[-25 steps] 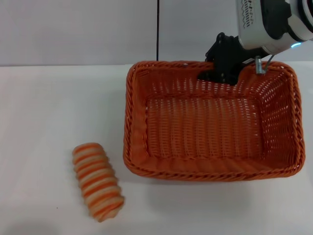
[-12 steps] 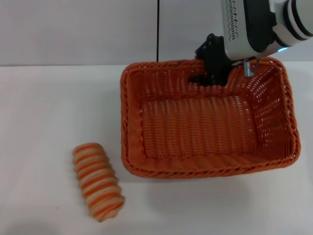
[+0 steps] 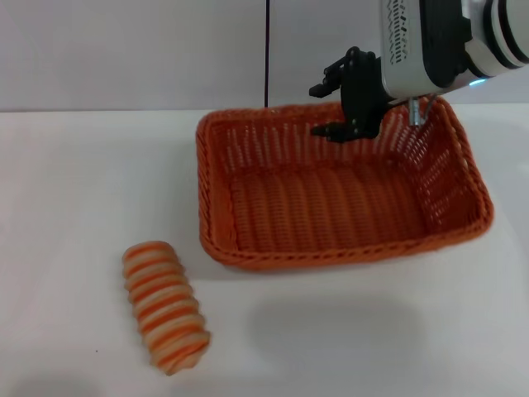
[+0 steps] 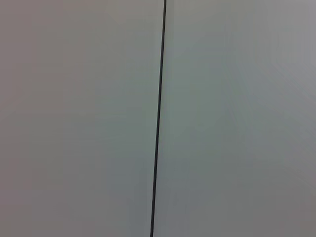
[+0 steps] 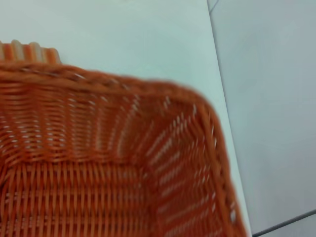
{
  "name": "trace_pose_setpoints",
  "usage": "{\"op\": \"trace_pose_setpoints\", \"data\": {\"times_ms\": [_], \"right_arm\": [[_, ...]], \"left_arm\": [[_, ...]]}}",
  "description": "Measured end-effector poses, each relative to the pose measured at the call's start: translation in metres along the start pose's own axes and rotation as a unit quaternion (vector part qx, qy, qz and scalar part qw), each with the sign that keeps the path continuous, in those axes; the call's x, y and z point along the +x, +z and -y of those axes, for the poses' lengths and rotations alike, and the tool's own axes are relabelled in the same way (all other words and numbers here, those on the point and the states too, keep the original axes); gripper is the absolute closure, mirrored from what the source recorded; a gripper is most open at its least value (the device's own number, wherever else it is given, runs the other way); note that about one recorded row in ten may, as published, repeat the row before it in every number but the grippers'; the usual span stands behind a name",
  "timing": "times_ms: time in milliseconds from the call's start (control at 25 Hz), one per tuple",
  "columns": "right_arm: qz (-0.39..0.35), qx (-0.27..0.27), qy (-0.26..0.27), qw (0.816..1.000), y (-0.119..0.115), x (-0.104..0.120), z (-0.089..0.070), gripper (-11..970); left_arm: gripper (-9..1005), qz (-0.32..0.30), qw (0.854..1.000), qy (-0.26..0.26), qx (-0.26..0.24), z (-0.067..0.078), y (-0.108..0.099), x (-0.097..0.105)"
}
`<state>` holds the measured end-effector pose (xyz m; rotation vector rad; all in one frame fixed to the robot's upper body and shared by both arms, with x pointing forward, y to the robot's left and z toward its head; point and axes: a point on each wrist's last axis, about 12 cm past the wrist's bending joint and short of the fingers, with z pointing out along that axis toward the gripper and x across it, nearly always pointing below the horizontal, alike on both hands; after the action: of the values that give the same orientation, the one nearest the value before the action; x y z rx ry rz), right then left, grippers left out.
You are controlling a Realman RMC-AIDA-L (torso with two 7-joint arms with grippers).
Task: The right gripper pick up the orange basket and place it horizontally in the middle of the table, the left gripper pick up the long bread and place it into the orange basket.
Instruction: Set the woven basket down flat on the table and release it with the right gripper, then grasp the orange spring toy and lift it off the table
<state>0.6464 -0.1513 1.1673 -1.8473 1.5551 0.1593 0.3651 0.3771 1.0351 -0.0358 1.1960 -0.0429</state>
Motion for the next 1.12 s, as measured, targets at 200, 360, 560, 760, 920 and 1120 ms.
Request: {"op": "trace_pose_setpoints", "data": {"times_ms": [200,360,560,760,920,1120], "right_arm": [[0.004,0.015,0.003,1.0,-0.006,0.003,-0.001,323],[0.027,0.047,0.018,0.998,-0.025,-0.003,0.0,323],[0.057,0.116,0.066,0.989,-0.067,-0.008,0.002,323],[0.143,0.176,0.149,0.963,-0.115,0.001,-0.008,323],[0.192,0.196,0.233,0.933,-0.143,0.019,-0.024,323],[0.271,0.222,0.343,0.872,-0.173,0.065,-0.055,323]], "left_arm": [[222,0.003,1.0,0.0,0.004,0.0,0.004,0.001],[222,0.002,1.0,-0.001,0.005,0.001,0.007,0.001],[223,0.003,1.0,-0.003,0.011,0.001,0.012,0.002],[223,0.004,1.0,-0.01,0.021,0.001,0.021,0.004],[223,-0.018,0.998,-0.04,0.035,-0.005,0.035,0.007],[223,-0.063,0.99,-0.093,0.079,-0.012,0.06,0.01]]}}
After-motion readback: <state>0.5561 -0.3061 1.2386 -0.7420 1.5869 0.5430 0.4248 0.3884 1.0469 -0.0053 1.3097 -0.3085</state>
